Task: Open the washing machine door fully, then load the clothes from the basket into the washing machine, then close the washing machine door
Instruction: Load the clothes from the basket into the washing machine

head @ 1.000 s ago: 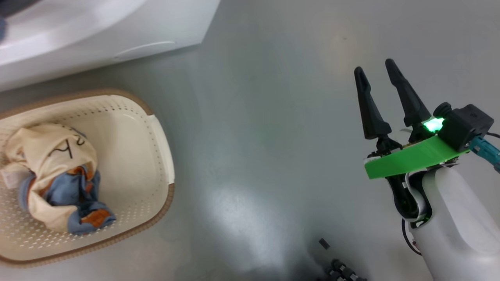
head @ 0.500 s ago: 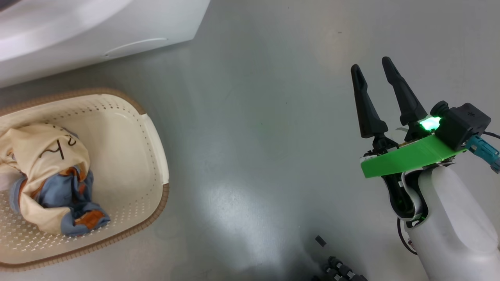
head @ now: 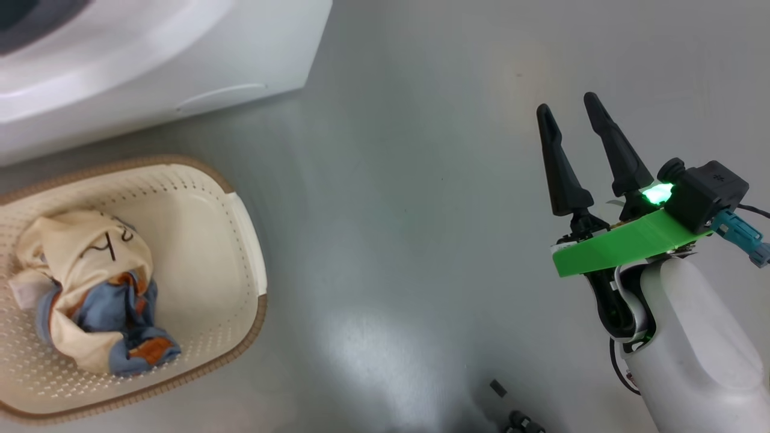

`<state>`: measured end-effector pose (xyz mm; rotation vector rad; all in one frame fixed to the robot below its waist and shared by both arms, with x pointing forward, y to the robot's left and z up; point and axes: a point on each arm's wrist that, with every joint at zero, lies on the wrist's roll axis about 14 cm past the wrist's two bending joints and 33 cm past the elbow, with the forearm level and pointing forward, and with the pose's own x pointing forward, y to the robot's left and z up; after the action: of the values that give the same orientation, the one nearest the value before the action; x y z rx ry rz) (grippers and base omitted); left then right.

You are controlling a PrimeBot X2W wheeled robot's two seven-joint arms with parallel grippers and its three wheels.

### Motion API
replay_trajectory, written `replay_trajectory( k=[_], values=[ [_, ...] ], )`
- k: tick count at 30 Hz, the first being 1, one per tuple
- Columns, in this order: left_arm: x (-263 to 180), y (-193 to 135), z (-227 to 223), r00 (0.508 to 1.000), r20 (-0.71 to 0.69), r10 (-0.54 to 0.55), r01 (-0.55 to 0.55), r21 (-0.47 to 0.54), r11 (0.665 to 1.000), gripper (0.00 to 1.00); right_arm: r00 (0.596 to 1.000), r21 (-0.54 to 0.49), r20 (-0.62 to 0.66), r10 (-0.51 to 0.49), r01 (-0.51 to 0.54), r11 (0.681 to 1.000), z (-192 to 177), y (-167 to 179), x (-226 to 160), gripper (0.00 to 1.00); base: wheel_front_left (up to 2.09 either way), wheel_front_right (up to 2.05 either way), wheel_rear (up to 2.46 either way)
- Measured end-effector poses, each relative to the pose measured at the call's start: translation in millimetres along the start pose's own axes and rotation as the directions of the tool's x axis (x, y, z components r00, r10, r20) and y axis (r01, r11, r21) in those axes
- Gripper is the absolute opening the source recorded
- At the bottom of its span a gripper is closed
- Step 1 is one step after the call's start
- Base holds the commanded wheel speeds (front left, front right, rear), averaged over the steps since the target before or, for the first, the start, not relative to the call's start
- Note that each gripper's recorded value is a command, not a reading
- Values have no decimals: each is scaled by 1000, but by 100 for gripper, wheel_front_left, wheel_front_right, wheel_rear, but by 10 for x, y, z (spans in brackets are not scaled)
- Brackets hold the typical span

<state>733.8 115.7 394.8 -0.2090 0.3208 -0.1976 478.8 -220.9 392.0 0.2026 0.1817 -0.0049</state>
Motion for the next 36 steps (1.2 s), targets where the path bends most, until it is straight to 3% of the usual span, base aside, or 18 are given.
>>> replay_trajectory(
  k=[10, 27, 36],
  values=[
    [-360, -74, 140, 997, 81, -13, 9, 51, 999, 100, 997, 2, 71, 27, -27, 1000, 323, 110, -72, 100, 0, 0, 0],
    [-1242, -251, 443, 973, 225, -49, 42, 36, 998, 100, 986, 5, 145, 77, -79, 997, 682, 289, -330, 100, 0, 0, 0],
    [-1928, -198, 267, 971, 238, -16, 9, 30, 1000, 100, 977, 3, 178, 117, -119, 993, 826, 427, -529, 100, 0, 0, 0]
  ],
)
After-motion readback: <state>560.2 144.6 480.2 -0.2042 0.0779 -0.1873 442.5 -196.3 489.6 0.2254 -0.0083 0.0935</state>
